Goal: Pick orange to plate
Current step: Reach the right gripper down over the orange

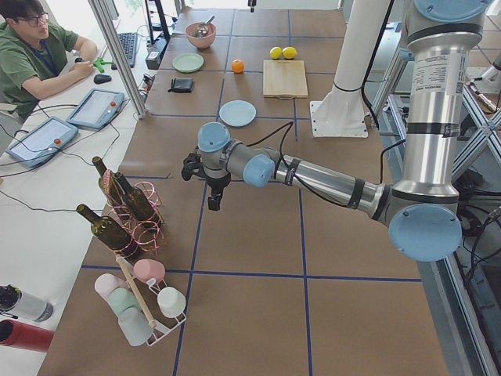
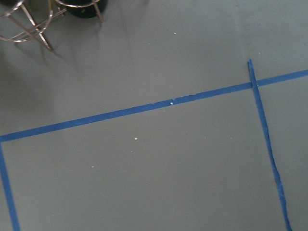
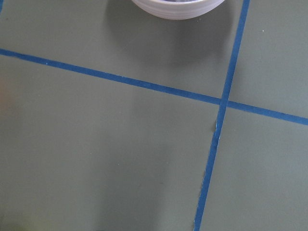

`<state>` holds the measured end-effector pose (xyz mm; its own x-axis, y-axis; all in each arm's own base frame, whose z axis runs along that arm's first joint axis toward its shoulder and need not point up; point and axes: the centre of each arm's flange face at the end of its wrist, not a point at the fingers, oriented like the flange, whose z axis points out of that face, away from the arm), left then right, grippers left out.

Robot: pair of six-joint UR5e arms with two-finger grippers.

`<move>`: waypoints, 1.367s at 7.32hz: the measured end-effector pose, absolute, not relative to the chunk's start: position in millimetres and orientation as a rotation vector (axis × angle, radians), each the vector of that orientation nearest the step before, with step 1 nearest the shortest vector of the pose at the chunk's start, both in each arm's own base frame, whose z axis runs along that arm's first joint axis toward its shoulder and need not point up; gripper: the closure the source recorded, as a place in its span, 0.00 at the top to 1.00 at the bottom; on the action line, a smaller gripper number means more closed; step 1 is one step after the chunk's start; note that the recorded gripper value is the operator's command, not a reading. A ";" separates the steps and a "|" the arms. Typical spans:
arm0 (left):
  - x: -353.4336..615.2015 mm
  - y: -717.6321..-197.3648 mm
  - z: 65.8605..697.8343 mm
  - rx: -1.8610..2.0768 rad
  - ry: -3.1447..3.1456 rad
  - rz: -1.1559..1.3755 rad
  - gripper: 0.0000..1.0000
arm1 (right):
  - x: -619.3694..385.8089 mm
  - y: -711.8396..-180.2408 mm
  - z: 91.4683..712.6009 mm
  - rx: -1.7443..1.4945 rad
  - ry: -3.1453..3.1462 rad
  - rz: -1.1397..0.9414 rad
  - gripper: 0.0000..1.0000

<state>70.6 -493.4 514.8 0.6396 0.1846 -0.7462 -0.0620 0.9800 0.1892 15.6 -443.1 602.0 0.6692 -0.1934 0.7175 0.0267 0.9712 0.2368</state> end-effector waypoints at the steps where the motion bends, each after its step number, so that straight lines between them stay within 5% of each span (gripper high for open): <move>1: 44.9 -483.9 533.3 0.170 0.849 0.158 1.00 | 7.6 -450.7 586.5 0.205 -0.841 -0.086 1.00; 4: -8.4 -442.2 583.2 0.151 0.818 0.136 1.00 | -53.5 -481.2 542.2 0.164 -0.857 -0.082 1.00; 10: -60.0 -425.2 575.2 0.208 0.801 0.077 1.00 | -264.6 -508.8 458.3 0.117 -0.759 -0.096 1.00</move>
<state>-60.0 -425.2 575.2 0.6945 0.1474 -0.7042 0.0100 0.9767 0.2142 -264.6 -508.8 458.3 0.7217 -0.1285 0.6802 0.0441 0.9892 0.1401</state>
